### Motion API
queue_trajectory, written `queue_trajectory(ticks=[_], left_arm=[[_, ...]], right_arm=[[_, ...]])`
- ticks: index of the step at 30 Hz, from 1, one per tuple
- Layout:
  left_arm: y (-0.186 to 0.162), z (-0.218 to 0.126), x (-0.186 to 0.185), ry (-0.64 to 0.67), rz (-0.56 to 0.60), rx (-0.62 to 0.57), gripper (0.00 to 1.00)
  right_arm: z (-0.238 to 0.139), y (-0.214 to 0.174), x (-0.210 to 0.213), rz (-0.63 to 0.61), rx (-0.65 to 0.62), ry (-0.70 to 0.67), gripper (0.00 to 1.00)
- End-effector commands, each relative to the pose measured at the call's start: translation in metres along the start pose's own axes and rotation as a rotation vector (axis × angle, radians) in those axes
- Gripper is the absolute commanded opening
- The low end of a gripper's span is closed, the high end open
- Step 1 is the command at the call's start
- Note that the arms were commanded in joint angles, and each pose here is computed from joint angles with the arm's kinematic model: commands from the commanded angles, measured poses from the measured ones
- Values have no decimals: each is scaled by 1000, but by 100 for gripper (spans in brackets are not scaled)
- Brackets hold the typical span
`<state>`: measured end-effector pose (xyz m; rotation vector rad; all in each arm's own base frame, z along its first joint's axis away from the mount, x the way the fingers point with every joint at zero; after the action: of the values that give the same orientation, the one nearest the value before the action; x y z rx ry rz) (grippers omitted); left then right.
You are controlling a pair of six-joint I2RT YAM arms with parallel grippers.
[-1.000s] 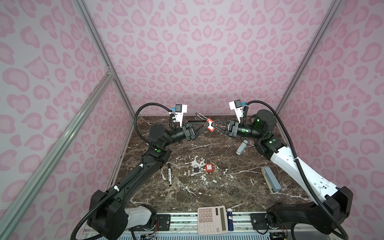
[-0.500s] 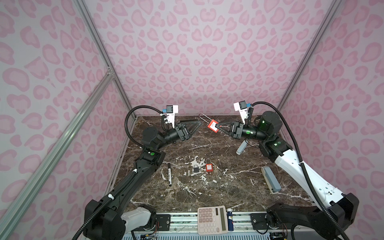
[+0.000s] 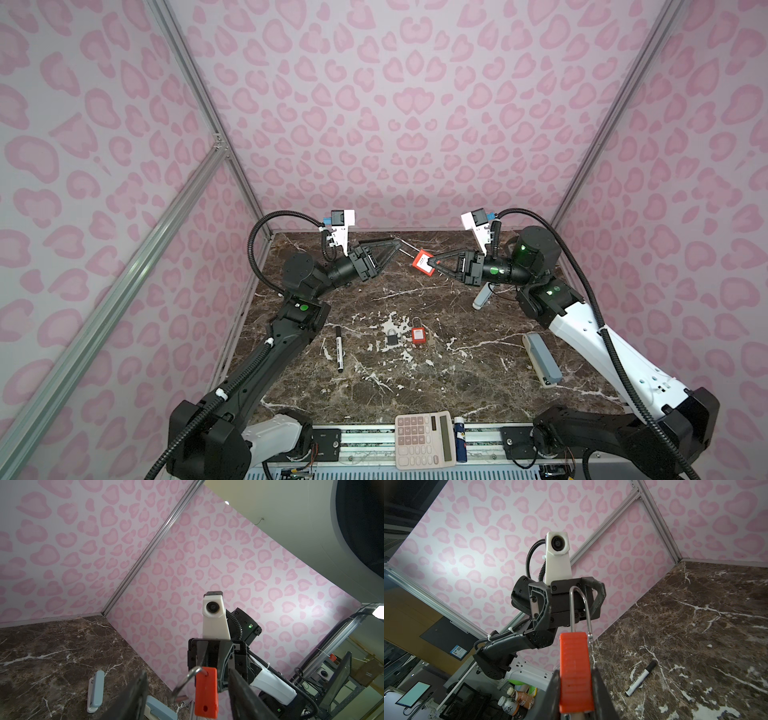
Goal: Lock with the key
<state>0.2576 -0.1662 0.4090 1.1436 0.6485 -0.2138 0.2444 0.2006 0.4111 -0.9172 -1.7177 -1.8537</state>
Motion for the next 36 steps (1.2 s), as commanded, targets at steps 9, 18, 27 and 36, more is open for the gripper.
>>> queue_trajectory(ticks=[9,18,27,36], left_arm=[[4,-1,-5,-22,25,-19,18],[4,1,-4,-32,-2,-13,11],[3,1,-6,-46,2,-2,11],[4,1,-9,-63,22,9,10]], right_arm=[[2,1,-1,-23,0,11,10],[2,1,-2,-39,-24,-8,10],[10,5,2,-17,-29,79,10],[13,4,7,-4,24,125,10]])
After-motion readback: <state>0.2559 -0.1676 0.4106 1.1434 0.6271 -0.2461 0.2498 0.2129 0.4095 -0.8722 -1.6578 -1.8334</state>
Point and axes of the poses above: each gripper's point midway between its finger pads, its own z axis out along the fingers, its own x axis along the line the jaws close on, y = z × x, the point moved 9 cm from there along -z, back along the fingers, and after that the axes turned 4 degrees about z, right-handed, at the moved point
